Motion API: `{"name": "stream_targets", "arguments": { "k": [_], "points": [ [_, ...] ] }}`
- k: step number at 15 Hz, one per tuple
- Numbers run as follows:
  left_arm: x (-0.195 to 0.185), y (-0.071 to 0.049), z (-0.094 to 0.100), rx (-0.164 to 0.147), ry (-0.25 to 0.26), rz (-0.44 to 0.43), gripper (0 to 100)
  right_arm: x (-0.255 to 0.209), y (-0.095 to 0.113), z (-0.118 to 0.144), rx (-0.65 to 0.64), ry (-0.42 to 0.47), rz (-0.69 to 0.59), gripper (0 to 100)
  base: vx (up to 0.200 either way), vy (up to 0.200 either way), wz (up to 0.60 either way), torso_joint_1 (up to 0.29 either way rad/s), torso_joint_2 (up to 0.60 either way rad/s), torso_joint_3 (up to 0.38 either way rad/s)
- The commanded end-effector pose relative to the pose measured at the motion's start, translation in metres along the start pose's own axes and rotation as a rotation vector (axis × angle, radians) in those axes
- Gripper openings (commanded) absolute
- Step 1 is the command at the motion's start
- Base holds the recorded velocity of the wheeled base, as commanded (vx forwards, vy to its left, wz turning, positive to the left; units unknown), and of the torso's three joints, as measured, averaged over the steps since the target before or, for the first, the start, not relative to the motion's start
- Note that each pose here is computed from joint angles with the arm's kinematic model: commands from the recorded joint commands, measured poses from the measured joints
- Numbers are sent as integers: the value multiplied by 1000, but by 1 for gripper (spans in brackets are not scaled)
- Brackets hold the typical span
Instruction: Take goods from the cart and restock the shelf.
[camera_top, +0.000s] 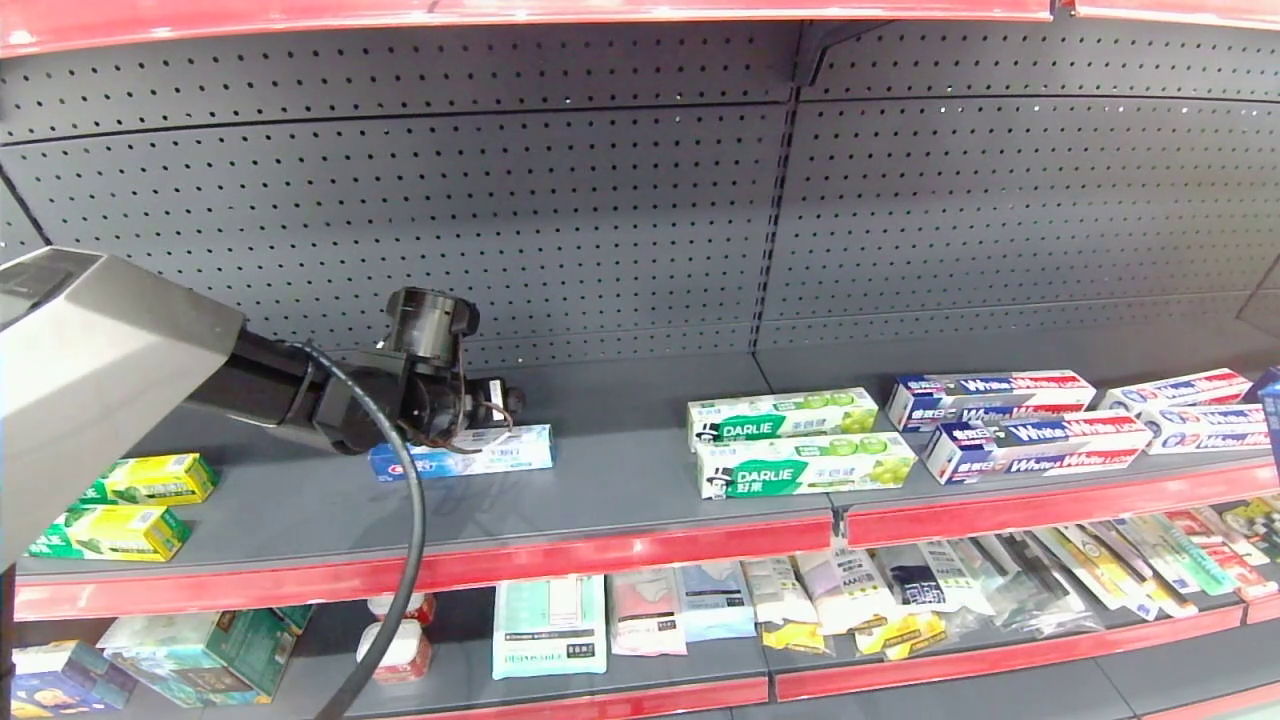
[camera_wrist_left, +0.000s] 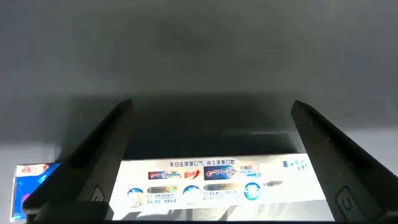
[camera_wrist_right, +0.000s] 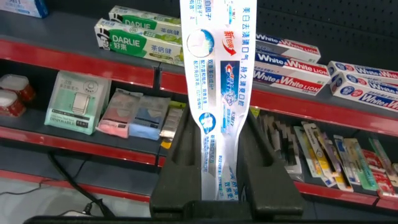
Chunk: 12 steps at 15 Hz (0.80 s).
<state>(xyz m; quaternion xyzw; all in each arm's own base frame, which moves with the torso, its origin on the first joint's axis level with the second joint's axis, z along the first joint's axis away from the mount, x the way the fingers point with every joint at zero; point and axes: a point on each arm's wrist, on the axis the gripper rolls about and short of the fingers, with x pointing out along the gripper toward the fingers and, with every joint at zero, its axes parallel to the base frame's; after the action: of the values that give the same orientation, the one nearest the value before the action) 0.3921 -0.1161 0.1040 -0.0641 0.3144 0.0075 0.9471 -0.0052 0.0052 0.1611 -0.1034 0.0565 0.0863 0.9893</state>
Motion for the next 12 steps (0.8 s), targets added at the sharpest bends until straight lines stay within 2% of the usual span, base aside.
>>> {"name": "stream_targets", "arguments": {
  "k": [1,2,4,9,12],
  "points": [
    [3,1,-3,-1,11,5,100,0,0,0,0,2,-2,0,0,0,0,0,0,0],
    [6,1,-5,-1,20,8,100,0,0,0,0,1,-1,0,0,0,0,0,0,0],
    [10,-1,-5,-21,16,6,100,-1,0,1,-1,-3,-7,0,0,0,0,0,0,0],
    [13,-3,-6,-16,23,2,100,0,0,-1,-1,3,-7,0,0,0,0,0,0,0],
    [13,2,-15,-11,55,6,100,0,0,-1,-1,5,-8,0,0,0,0,0,0,0]
  ]
}}
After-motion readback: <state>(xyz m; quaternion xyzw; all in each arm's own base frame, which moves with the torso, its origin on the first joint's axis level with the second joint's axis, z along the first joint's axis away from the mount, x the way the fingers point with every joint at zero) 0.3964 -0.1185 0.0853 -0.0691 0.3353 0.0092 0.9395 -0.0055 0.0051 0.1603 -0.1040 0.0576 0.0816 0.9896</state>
